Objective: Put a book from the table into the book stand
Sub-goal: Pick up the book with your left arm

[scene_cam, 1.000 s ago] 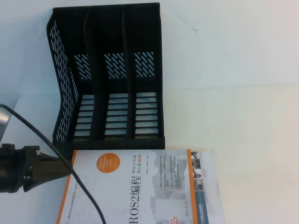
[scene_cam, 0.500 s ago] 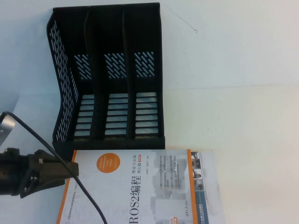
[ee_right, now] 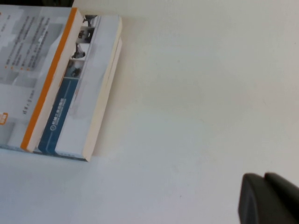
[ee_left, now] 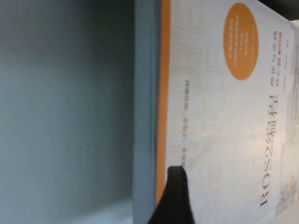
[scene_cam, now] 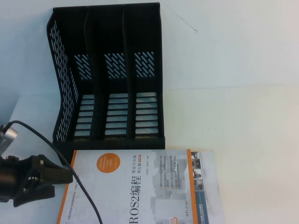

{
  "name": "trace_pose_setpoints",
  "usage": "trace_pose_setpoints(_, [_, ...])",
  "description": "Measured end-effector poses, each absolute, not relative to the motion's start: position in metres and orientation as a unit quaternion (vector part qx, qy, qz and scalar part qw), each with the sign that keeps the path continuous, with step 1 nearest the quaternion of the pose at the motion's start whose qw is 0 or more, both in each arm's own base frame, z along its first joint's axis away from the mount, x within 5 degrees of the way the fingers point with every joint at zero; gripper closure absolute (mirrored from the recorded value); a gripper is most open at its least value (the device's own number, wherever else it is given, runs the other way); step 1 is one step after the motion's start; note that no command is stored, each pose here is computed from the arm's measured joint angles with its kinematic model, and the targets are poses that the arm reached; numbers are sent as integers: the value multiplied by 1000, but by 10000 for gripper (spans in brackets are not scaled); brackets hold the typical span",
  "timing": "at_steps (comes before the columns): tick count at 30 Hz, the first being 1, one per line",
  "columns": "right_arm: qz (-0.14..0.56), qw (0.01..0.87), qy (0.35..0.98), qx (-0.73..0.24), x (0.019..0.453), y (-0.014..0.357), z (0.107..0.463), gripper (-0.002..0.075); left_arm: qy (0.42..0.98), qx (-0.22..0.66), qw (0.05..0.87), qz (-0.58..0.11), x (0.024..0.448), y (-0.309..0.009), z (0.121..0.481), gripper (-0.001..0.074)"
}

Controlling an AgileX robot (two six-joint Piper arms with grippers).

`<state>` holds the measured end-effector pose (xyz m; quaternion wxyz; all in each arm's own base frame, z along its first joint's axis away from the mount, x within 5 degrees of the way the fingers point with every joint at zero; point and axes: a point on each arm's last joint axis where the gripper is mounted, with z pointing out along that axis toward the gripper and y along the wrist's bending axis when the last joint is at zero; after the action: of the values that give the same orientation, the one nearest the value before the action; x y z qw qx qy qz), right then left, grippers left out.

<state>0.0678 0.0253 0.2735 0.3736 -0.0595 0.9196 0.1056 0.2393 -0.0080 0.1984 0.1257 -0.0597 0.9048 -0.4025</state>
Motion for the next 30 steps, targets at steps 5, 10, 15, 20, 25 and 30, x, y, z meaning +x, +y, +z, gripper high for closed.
trace_pose_setpoints(5, [106, 374, 919, -59, 68, 25, 274, 723, 901, -72, 91, -419, 255, -4, 181, 187])
trace_pose_setpoints(10, [107, 374, 919, -59, 68, 26, 274, 725, 898, -81, 60, -429, 263, -2, 159, 190])
trace_pose_setpoints(15, [111, 374, 919, -59, 68, 26, 274, 725, 882, -90, 43, -461, 267, -5, 143, 191])
trace_pose_setpoints(20, [114, 378, 917, -60, 68, 27, 274, 726, 866, -102, 34, -488, 271, -7, 134, 191])
trace_pose_setpoints(25, [118, 385, 914, -60, 69, 27, 275, 726, 861, -112, 28, -496, 274, -7, 126, 191])
trace_pose_setpoints(30, [122, 383, 914, -59, 69, 28, 275, 726, 855, -108, 28, -506, 274, -8, 126, 195])
